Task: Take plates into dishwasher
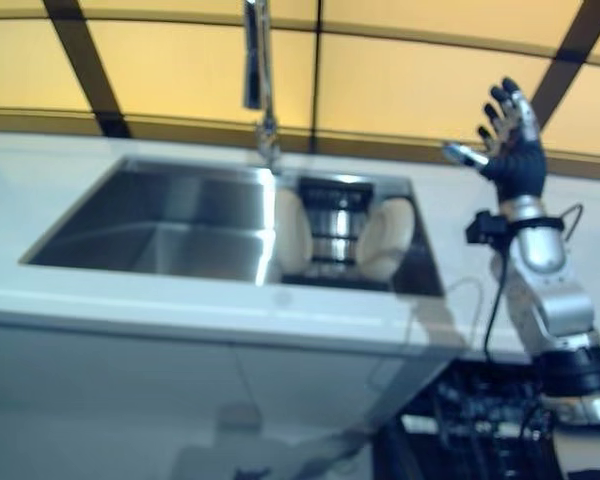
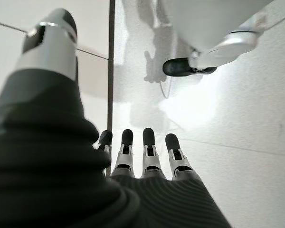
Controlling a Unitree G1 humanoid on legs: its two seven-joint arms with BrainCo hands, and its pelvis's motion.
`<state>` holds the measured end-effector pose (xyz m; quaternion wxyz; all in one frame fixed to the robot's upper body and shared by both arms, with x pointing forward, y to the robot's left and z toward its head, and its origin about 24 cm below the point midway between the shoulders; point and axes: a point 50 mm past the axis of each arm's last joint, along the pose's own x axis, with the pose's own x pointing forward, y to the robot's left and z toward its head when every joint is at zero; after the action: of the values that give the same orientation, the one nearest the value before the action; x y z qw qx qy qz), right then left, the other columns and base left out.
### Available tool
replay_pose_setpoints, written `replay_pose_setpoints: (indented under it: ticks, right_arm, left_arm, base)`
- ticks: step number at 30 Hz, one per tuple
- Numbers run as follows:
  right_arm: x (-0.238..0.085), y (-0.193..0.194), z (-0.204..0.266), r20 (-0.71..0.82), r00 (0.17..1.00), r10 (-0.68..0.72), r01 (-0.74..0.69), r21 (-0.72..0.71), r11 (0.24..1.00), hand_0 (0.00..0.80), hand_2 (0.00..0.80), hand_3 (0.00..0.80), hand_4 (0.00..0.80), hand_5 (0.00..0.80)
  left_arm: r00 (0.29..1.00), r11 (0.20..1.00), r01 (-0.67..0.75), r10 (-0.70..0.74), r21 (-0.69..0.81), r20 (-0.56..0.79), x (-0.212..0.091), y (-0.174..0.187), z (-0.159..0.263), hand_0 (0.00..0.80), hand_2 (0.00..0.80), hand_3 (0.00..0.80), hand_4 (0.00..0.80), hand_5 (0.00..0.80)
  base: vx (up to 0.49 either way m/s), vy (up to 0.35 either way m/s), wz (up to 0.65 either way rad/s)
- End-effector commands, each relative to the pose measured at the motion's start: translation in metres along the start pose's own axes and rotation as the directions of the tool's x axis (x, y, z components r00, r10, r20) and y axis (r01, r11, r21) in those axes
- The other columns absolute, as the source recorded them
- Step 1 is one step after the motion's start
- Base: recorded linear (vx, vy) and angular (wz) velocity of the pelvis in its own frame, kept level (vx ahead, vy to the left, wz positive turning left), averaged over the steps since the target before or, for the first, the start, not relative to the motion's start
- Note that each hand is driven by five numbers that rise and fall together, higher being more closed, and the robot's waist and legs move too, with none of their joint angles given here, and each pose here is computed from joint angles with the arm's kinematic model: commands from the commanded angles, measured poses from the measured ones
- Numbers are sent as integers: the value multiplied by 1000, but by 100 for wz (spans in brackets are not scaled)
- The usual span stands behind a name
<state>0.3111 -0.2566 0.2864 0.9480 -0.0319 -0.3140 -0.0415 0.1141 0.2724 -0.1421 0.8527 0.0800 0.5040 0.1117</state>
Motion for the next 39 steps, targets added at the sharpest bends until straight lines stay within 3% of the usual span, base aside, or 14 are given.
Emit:
replay_pose_setpoints:
  ticks: [1, 5, 17, 27, 39]
  right_arm:
    - [7, -13, 26, 113, 993, -21, 21, 6, 1000, 0, 0, 0, 0, 0]
    - [9, -11, 24, 101, 995, -25, 23, 18, 1000, 0, 0, 0, 0, 0]
    - [8, -14, -21, -203, 979, -2, 24, 104, 994, 0, 0, 0, 0, 0]
    - [-13, -20, -67, -474, 880, 19, 51, 136, 989, 0, 0, 0, 0, 0]
    - [-49, -26, -99, -617, 785, 56, 61, 166, 984, 0, 0, 0, 0, 0]
  left_arm:
    - [999, 998, -51, 51, 29, 6, 1, 20, 7, 0, 0, 0, 0, 0]
    - [999, 999, -41, 40, 36, 2, 1, 17, 7, 0, 0, 0, 0, 0]
    - [999, 997, -35, 34, 64, 8, 1, 13, 6, 0, 0, 0, 0, 0]
    - [999, 998, -36, 35, 43, 6, 1, 13, 6, 0, 0, 0, 0, 0]
    - [998, 998, -55, 55, 30, 17, 1, 18, 8, 0, 0, 0, 0, 0]
  base:
    - [-100, -61, 9]
    - [-22, -46, 13]
    - [-4, -19, 8]
    - [-12, -1, 1]
    - [0, 0, 0]
